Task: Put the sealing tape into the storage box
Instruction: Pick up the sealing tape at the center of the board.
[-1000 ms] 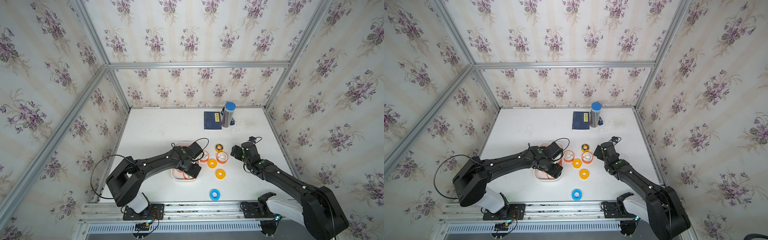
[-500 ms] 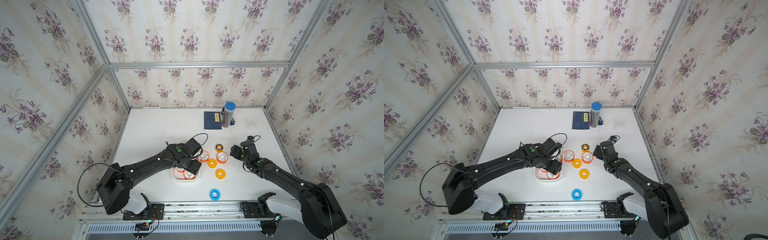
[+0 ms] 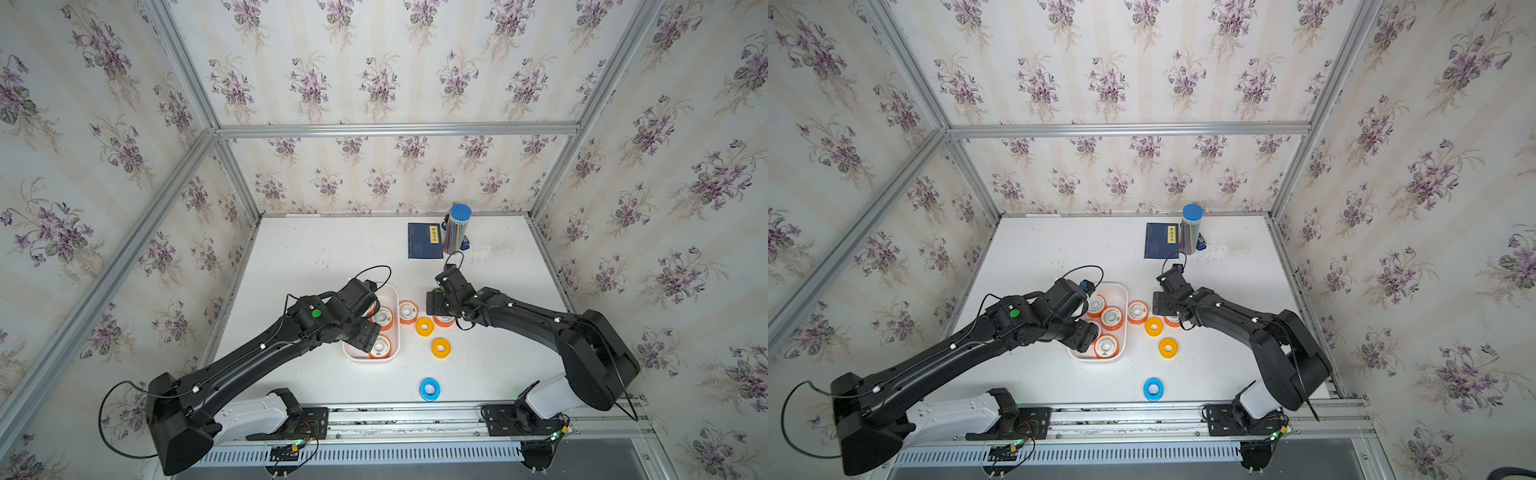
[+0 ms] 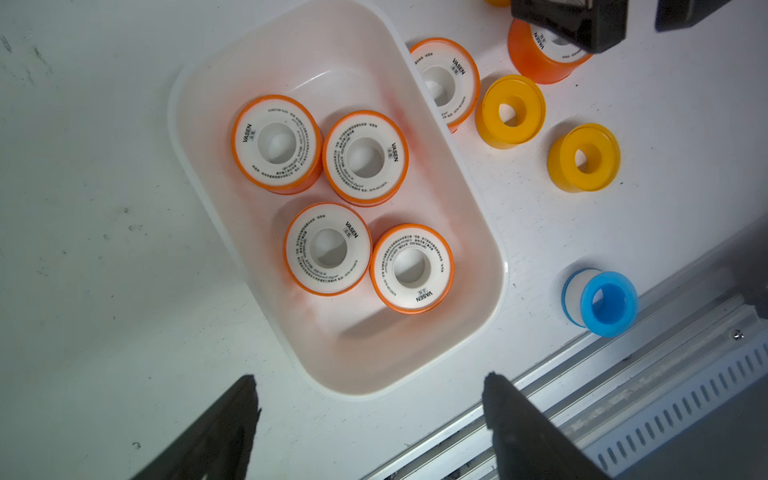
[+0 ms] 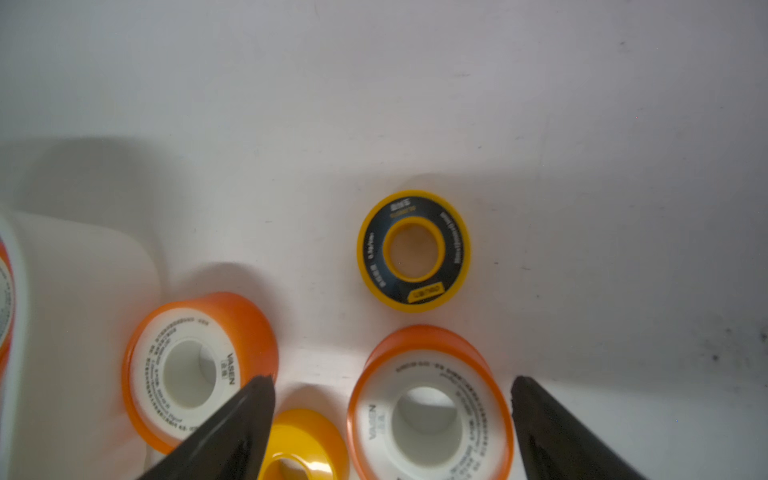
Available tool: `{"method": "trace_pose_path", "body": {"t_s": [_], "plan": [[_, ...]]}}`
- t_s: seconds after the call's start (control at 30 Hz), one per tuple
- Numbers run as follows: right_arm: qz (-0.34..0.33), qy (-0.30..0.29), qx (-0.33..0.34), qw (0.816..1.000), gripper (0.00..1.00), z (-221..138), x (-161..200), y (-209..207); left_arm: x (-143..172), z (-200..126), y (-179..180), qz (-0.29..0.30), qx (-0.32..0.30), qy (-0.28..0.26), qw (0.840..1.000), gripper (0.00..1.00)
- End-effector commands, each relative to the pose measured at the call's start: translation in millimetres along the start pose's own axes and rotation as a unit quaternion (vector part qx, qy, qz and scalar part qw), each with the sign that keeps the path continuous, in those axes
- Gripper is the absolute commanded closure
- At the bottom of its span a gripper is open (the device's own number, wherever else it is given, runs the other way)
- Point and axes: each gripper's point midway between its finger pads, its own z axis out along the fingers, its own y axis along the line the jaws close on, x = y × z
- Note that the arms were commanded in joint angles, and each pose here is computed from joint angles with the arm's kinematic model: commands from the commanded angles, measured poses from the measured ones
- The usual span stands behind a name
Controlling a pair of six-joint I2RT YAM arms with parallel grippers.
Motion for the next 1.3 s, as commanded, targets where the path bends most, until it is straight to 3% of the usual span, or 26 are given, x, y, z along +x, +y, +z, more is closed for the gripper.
{"method": "trace_pose_path", "body": {"t_s": [0.0, 0.43, 1.27], "plan": [[-0.02, 0.028, 0.073, 0.997, 0.05, 3.4, 16.1, -19.0, 7.1, -8.3, 6.1, 0.007, -0.009, 0.002, 1.0, 0.16], [-0.037, 0.033, 0.076, 0.996, 0.03, 11.4, 24.0, -15.3, 12.1, -7.0, 11.7, 0.006, -0.02, 0.001, 1.0, 0.15], [-0.033, 0.073, 0.041, 0.996, 0.23, 23.1, 34.0, -12.5, 13.8, -4.5, 12.5, 0.004, -0.022, 0.005, 1.0, 0.14]]}}
